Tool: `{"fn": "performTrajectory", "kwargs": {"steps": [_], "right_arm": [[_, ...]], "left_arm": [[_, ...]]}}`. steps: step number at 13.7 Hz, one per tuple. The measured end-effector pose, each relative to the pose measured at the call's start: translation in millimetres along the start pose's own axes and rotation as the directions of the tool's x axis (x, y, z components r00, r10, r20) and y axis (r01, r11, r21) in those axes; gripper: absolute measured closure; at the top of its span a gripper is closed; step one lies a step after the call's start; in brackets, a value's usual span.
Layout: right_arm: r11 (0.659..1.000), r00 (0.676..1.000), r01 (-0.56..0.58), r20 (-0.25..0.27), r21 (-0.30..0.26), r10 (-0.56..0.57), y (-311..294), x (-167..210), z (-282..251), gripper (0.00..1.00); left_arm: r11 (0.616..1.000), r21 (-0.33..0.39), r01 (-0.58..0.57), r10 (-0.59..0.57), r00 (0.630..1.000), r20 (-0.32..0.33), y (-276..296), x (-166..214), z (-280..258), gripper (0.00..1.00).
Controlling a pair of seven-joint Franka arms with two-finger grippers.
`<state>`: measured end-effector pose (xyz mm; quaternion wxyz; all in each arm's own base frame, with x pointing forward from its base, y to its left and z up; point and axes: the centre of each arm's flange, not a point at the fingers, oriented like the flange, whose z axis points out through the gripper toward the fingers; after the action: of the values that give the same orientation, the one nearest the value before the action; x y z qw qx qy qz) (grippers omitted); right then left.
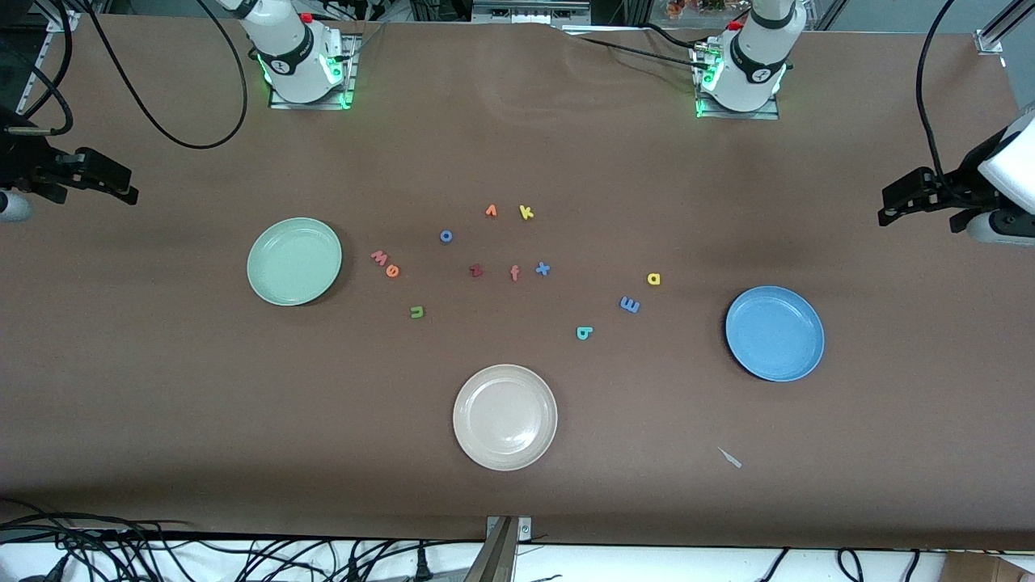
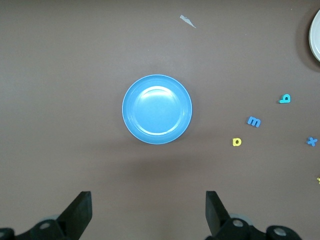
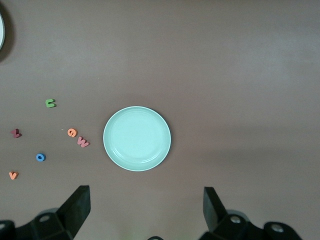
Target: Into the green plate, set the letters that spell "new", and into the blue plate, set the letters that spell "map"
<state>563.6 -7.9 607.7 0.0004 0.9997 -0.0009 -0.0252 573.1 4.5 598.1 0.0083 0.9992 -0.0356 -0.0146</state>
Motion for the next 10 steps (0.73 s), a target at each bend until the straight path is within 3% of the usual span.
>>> {"fn": "performTrajectory", "kwargs": {"steps": [10], "right_arm": [[1.000, 1.000, 0.002, -0.002, 0.000, -0.002, -1.0, 0.2, -0.2, 0.00]], "left_arm": [[1.000, 0.000, 0.013, -0.013, 1.000, 0.004, 2.5, 0.0, 1.2, 0.00]]}}
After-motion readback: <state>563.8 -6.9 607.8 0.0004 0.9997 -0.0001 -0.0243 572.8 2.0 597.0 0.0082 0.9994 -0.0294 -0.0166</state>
